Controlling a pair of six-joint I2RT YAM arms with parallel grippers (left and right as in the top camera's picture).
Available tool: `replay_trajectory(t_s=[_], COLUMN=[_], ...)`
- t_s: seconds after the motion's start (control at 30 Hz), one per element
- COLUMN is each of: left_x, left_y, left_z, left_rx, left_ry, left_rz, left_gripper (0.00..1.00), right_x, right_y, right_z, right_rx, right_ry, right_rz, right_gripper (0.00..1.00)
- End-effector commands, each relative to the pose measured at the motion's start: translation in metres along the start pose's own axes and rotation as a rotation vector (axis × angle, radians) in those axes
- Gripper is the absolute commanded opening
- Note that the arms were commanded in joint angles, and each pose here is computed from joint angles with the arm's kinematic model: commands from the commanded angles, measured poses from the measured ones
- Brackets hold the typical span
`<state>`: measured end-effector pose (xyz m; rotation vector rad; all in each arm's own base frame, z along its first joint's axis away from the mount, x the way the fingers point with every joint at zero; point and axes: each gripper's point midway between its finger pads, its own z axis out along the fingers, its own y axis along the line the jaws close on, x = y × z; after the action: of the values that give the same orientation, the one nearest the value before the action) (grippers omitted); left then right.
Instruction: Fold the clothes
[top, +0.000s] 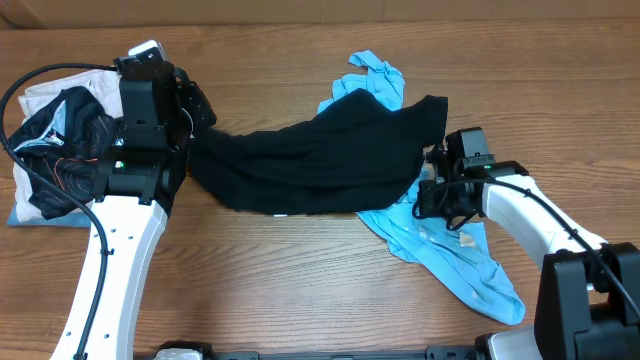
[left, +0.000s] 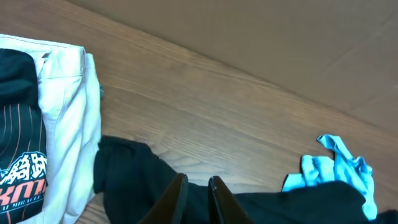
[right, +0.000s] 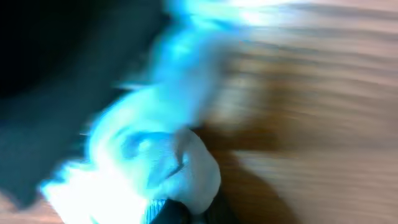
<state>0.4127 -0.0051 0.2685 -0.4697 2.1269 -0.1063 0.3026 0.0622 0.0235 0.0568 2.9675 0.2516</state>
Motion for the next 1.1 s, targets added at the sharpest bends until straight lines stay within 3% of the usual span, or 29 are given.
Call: replay_trajectory(t_s=[0.0,0.13,0.33,0.43,0.53,0.6,0.7,0.73,0.8,0.87,1.07], left_x=[-0.015,-0.015,-0.012,-0.003,0.017,0.037,0.076,0.103,0.14,0.187,0.275], left_y=[0.001,0.001,0.002,-0.003,-0.026,-0.041,-0.067,-0.083,-0.105,-0.124,-0.139], left_z=[-0.007,-0.007,-0.007,-0.007,-0.008,-0.009,-0.01,-0.008,-0.006,-0.001,0.027], left_rx=[-0.01,-0.01,-0.013,0.018,0.155,0.235,0.317,0.348,0.381,0.353,0.211], left_ry=[-0.041,-0.041,-0.032,0.009,0.109,0.197,0.34,0.431,0.544,0.677,0.885], left_rz=[0.037,0.043,0.045,0.049,0.053,0.053,0.077,0.101,0.129,0.107,0.024], left_gripper=[0.16,0.15,0.15,0.15,0.23,0.26,0.41,0.48,0.52,0.56,0.64], right_x=[-0.069,-0.094,-0.093,-0.086,-0.082,-0.079,-0.076,-0.073,-0.071,-0.07,-0.07], right_y=[-0.09,-0.17,-0.25,-0.255,-0.253,-0.253,-0.252,-0.251,-0.251,-0.25,-0.25], right_z=[-0.067,-0.161,-0.266,-0.265,-0.256,-0.248,-0.244,-0.243,-0.242,-0.241,-0.241], right_rx=[0.346,0.473,0.514,0.509,0.512,0.511,0.515,0.517,0.518,0.519,0.52], right_ry=[-0.24,-0.408,-0.61,-0.593,-0.56,-0.538,-0.514,-0.501,-0.491,-0.487,-0.486], right_rz=[0.348,0.732,1.011,1.032,1.028,1.026,1.023,1.023,1.024,1.023,1.021], right_gripper=[0.04,0.04,0.04,0.04,0.04,0.04,0.04,0.04,0.04,0.04,0.04])
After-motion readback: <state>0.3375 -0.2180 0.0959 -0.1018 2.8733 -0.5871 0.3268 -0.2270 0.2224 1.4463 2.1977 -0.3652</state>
